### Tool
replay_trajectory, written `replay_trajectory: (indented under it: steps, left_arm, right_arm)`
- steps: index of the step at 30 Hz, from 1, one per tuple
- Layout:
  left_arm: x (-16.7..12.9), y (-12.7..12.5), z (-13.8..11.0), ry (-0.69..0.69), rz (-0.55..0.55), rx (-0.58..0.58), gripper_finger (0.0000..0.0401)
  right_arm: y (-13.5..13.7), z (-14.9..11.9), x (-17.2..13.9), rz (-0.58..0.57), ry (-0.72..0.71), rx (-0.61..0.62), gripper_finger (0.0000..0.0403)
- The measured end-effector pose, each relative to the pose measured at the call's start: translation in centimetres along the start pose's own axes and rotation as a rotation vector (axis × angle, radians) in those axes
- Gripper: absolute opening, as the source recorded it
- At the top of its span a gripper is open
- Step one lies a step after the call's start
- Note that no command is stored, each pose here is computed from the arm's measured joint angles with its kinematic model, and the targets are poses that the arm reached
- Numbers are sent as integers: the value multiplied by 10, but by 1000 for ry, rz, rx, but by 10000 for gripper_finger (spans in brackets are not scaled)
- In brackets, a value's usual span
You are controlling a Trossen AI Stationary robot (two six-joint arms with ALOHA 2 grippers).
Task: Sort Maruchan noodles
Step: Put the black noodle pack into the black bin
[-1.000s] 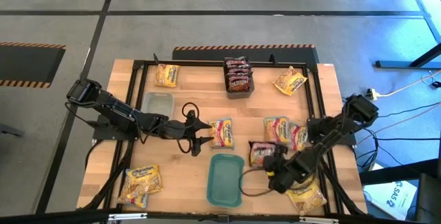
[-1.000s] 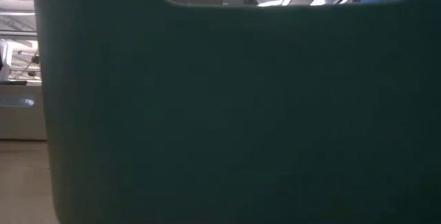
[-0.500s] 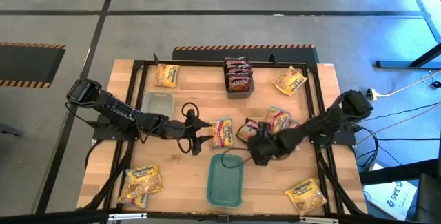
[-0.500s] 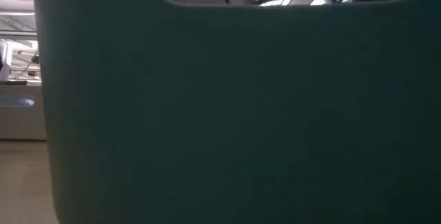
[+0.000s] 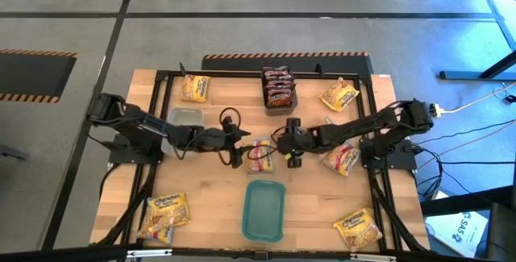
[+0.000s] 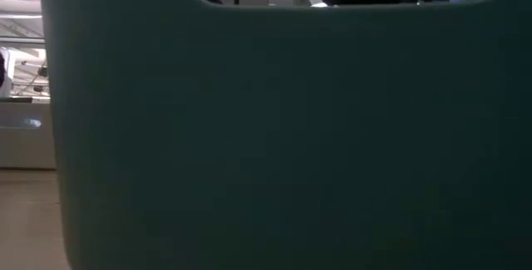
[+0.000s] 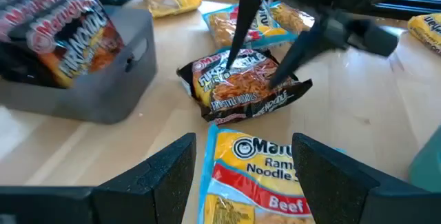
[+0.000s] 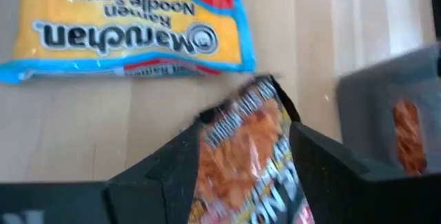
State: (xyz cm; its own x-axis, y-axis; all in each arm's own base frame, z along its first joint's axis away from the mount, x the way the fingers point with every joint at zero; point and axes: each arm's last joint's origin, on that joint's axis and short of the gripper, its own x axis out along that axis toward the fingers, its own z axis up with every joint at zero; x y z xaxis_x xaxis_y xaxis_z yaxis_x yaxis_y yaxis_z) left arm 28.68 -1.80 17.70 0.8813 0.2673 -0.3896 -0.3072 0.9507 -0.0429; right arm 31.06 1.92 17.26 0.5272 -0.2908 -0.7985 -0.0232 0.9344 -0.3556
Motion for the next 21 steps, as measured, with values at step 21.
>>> replay_trajectory:
  steps: [21]
  left_arm:
    - [120,-10,27,170,14,-72,233]
  right_arm:
    - [-64,-99,-29,208,-130,554,211]
